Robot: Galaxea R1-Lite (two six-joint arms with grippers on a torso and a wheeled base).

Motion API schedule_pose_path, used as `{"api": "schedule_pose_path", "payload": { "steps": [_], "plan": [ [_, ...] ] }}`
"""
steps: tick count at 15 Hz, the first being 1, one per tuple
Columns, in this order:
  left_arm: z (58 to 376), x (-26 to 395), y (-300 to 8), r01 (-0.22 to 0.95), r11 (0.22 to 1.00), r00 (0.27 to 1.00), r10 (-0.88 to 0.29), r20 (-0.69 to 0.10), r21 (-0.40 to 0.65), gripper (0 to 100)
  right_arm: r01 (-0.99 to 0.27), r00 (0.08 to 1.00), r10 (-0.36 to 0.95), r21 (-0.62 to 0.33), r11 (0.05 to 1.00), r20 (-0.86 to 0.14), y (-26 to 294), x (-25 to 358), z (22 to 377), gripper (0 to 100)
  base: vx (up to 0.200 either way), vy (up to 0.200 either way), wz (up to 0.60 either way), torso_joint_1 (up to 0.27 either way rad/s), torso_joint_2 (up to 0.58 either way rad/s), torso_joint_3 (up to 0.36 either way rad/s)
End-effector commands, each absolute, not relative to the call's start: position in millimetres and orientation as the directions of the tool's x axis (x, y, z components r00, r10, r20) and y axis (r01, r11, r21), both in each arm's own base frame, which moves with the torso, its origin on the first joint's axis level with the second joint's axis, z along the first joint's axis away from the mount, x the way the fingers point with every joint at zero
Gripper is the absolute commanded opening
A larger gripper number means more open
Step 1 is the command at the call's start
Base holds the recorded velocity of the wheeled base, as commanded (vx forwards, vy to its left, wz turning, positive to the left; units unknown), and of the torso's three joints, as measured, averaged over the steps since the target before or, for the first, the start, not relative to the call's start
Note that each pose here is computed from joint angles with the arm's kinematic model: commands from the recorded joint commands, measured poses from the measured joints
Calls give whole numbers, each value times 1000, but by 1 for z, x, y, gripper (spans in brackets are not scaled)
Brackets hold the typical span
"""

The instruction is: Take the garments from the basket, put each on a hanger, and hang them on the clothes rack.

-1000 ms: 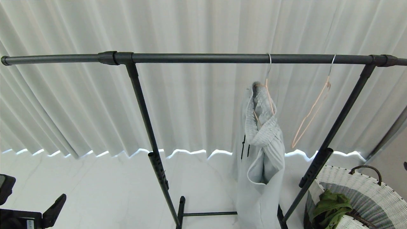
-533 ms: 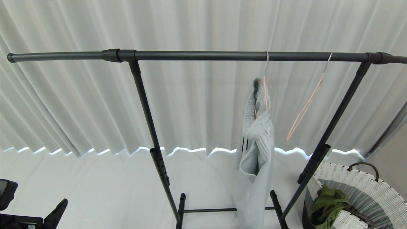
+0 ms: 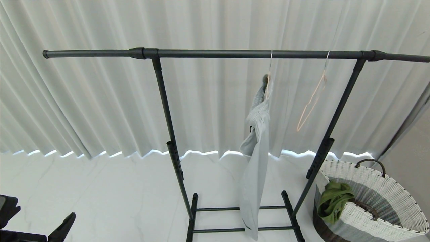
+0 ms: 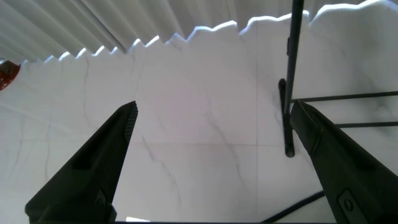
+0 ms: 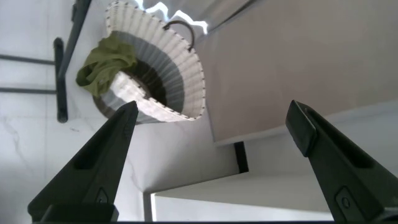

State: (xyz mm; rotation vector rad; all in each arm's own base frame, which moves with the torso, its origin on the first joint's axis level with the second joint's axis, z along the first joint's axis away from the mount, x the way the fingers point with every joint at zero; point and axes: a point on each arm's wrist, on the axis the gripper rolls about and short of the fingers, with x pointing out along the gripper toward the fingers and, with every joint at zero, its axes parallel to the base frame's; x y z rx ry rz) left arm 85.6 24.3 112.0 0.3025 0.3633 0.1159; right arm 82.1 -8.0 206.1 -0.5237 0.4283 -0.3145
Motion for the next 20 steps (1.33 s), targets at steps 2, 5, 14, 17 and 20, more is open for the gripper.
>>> {"api": "schedule_pose_path", "payload": {
  "steps": [2,5,14,17,20],
  "plan": [
    [112,85,24,-55,948,931,162,-329,312,100,176,858,-401,-552,815,-320,-9,84,205,100,0,0,0,0,0,0],
    [112,85,24,-53,949,931,160,-328,312,100,172,852,-407,-558,812,-329,-9,86,204,100,0,0,0,-67,166,89],
    [118,91,16,33,948,947,71,-313,316,100,161,846,-407,-561,812,-346,-9,86,199,100,0,0,0,-205,481,270],
    [122,94,16,34,947,953,66,-297,319,100,157,843,-407,-561,813,-352,-9,86,197,100,0,0,0,-194,486,282],
    [123,94,16,35,946,953,65,-295,321,100,158,843,-406,-560,813,-353,-9,86,197,100,0,0,0,-181,470,290]
  ]
}}
